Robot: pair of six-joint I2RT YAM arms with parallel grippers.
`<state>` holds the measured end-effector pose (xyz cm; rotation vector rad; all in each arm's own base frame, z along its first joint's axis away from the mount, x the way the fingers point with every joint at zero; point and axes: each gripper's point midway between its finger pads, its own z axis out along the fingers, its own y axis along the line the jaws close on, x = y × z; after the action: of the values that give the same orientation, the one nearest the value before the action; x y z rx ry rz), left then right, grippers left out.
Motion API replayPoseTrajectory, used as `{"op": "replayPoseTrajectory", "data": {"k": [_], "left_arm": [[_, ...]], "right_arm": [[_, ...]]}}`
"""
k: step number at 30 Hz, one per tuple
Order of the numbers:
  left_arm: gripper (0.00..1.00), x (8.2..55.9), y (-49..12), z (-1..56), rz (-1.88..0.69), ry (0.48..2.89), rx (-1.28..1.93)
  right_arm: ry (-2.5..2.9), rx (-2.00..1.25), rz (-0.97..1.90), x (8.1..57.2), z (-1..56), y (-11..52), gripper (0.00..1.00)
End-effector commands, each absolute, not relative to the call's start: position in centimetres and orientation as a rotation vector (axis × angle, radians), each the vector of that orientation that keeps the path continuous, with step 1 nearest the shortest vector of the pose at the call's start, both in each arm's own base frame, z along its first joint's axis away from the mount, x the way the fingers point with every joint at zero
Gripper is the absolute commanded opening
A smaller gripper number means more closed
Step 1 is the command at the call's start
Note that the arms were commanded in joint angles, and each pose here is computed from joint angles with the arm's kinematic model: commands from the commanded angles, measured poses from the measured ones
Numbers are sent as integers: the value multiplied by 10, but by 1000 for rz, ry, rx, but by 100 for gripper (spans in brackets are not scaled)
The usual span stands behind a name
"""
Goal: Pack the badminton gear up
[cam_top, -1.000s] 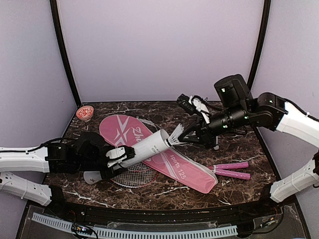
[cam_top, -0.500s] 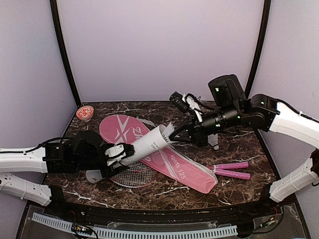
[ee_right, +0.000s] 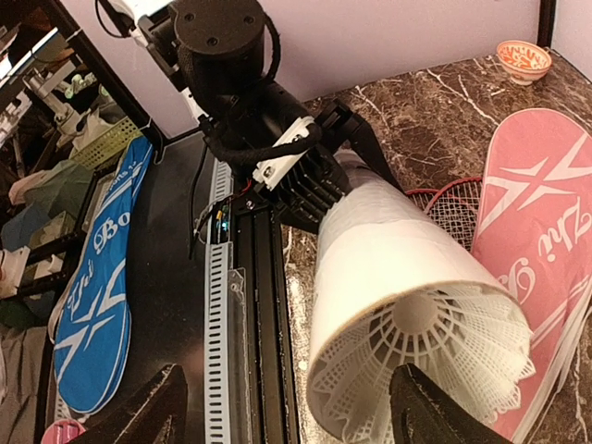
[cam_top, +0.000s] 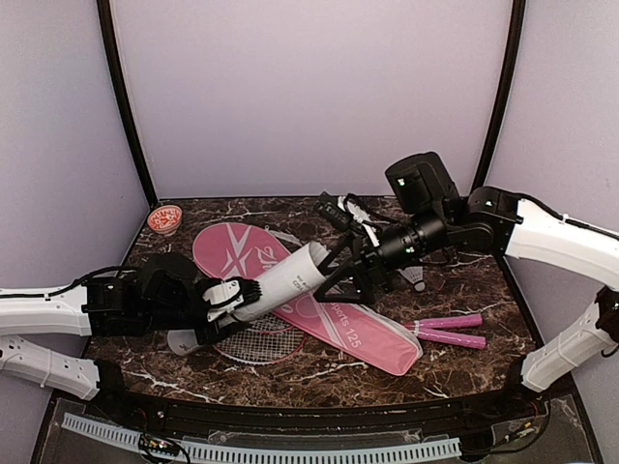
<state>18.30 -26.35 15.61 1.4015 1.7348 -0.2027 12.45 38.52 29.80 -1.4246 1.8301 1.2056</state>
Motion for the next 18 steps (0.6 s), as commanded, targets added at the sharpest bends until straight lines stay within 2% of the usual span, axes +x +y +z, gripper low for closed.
{"op": "replayPoseTrajectory", "data": {"k": [1, 10, 18], "left_arm": [[39, 184, -274, 178, -240, 1671, 1371], [39, 184, -275, 178, -247, 1668, 1374], [39, 183, -276, 182, -262, 1652, 1364]], "right_arm": [[1828, -1492, 1174, 118, 289, 396, 77], [1845, -1530, 1187, 116, 271, 412, 82], [1810, -1532, 1358, 104, 268, 427, 89]]}}
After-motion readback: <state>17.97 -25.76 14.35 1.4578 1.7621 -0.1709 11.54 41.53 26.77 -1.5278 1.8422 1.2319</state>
